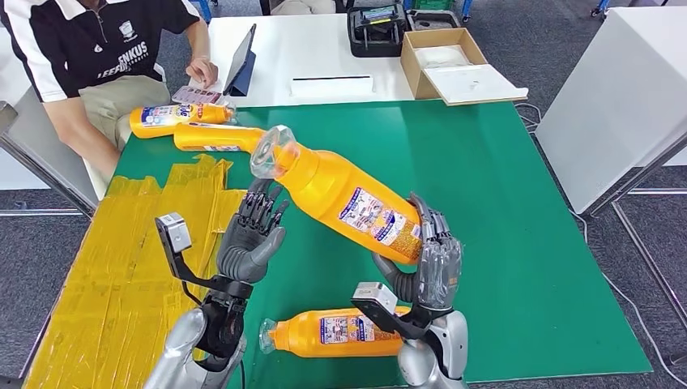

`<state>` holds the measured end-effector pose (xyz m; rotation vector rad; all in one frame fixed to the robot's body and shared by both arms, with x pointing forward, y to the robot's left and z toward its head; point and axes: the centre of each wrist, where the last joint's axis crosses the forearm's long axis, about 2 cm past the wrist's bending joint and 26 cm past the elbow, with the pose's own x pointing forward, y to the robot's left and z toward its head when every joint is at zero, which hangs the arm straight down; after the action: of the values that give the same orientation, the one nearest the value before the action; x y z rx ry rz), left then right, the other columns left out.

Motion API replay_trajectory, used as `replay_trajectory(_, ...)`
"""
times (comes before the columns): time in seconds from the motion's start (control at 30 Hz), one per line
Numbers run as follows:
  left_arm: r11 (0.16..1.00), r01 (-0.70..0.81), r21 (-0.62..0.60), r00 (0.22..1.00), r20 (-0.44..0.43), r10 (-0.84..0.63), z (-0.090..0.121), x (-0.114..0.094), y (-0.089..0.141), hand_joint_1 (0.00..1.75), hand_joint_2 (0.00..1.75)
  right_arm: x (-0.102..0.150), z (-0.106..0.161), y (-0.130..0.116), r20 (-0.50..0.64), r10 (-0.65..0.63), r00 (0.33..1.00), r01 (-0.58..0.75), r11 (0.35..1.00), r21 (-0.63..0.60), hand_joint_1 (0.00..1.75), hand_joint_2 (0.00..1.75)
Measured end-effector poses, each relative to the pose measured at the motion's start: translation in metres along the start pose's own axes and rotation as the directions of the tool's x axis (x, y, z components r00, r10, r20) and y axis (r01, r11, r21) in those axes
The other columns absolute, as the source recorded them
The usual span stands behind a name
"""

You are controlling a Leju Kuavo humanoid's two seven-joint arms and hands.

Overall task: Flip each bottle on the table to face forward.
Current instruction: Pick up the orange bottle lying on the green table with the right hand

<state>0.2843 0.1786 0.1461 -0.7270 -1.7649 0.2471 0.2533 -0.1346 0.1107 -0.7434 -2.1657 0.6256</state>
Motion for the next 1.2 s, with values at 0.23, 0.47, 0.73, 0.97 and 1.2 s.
replay_trajectory(0.23, 1.0, -0.03, -0.009, 1.0, -0.004, 0.03, 0.0, -0.002, -0.004, 0.0, 1.75, 0.004, 0.0, 0.005, -0.053, -0.006, 0.999, 0.007, 1.0, 0.019, 1.75, 1.75)
replay_trajectory(0.47, 0.999, -0.034, -0.015, 0.999, -0.008, 0.034, 0.0, -0.003, -0.006, 0.0, 1.75, 0.006, 0.0, 0.008, -0.059, -0.011, 0.998, 0.013, 0.999, 0.031, 1.75, 1.75)
replay_trajectory(0.73, 0.998, -0.051, -0.035, 0.999, -0.003, 0.051, -0.004, -0.001, -0.009, 0.0, 1.75, 0.01, -0.001, 0.012, -0.1, -0.029, 0.995, 0.034, 0.998, 0.048, 1.75, 1.75)
replay_trajectory(0.97, 0.997, -0.05, -0.056, 0.999, 0.007, 0.051, -0.011, 0.001, -0.015, 0.0, 1.75, 0.015, -0.009, 0.018, -0.126, -0.041, 0.991, 0.05, 0.996, 0.069, 1.75, 1.75)
replay_trajectory(1.2, 0.995, -0.057, -0.08, 0.998, 0.017, 0.058, -0.02, 0.002, -0.025, 0.0, 1.75, 0.02, -0.023, 0.034, -0.096, -0.016, 0.995, 0.029, 0.99, 0.135, 1.75, 1.75)
